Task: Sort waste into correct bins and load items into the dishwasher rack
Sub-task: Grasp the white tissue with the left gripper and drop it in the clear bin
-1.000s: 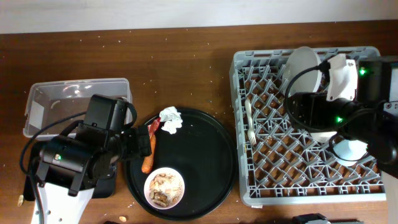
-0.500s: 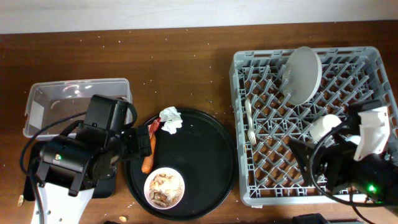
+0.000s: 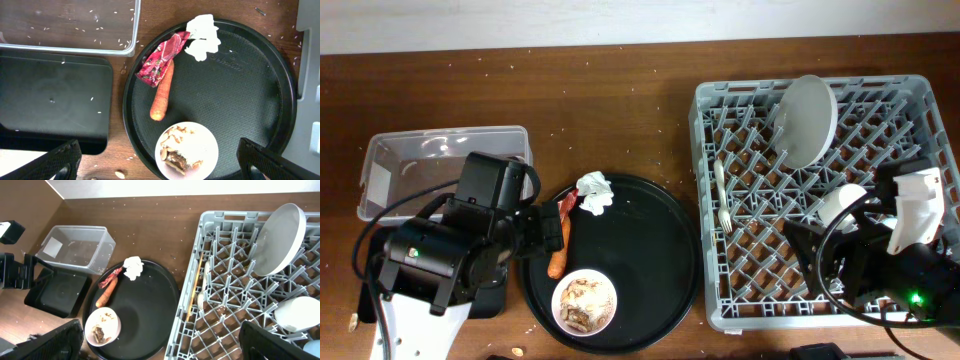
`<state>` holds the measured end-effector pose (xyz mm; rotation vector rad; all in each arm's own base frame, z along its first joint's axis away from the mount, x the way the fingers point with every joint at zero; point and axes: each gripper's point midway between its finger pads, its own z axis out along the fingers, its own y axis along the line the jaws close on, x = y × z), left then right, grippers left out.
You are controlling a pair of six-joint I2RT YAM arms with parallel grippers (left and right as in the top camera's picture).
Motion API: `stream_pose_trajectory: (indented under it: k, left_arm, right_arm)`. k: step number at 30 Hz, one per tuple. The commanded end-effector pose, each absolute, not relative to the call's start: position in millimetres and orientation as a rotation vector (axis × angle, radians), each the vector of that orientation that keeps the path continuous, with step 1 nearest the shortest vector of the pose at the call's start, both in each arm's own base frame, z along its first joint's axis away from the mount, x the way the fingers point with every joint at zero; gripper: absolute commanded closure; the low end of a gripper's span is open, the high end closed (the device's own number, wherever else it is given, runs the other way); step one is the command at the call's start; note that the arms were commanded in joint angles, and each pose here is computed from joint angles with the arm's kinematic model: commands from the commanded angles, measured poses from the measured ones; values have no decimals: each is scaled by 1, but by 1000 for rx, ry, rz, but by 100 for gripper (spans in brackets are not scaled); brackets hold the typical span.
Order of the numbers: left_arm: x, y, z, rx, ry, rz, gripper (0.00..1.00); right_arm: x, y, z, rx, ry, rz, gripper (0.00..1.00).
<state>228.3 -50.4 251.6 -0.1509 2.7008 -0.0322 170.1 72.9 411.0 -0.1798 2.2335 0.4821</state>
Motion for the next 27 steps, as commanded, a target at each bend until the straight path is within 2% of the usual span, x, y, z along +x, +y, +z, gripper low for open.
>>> stream_pose_trajectory:
  k: [1, 7, 9, 11, 14, 15, 17, 18, 20, 23, 27]
  left_arm:
    - [230, -47, 257, -170, 2679, -22, 1]
    - [230, -47, 257, -170, 2679, -22, 1]
    - [230, -47, 257, -170, 2679, -22, 1]
    - [227, -67, 257, -138, 2703, -173, 1]
    - [223, -91, 250, -90, 2735, -349, 1]
    - [212, -93, 227, -87, 2816, -328, 2]
    - [195, -105, 190, -7, 2912, -304, 26]
    - [193, -111, 180, 42, 2918, -292, 27]
    - [209, -125, 169, 84, 2830, -260, 27]
    - [265, -160, 160, 371, 2620, -155, 27]
    - [327, -168, 79, 465, 2622, 157, 21]
  right_arm:
    - [169, 74, 412, -196, 2230, 489, 1]
    - [172, 75, 416, -199, 2210, 485, 1]
    - [185, 58, 421, -125, 2178, 375, 1]
    - [192, 36, 419, 63, 2185, 285, 1]
    - [198, 33, 411, 98, 2225, 269, 1]
    - [202, 33, 408, 100, 2241, 268, 1]
    - [207, 33, 405, 102, 2260, 266, 1]
    - [208, 34, 404, 102, 2264, 266, 1]
    - [211, 34, 401, 104, 2281, 265, 1]
    - [217, 34, 397, 106, 2301, 262, 1]
    - [231, 36, 386, 112, 2352, 258, 1]
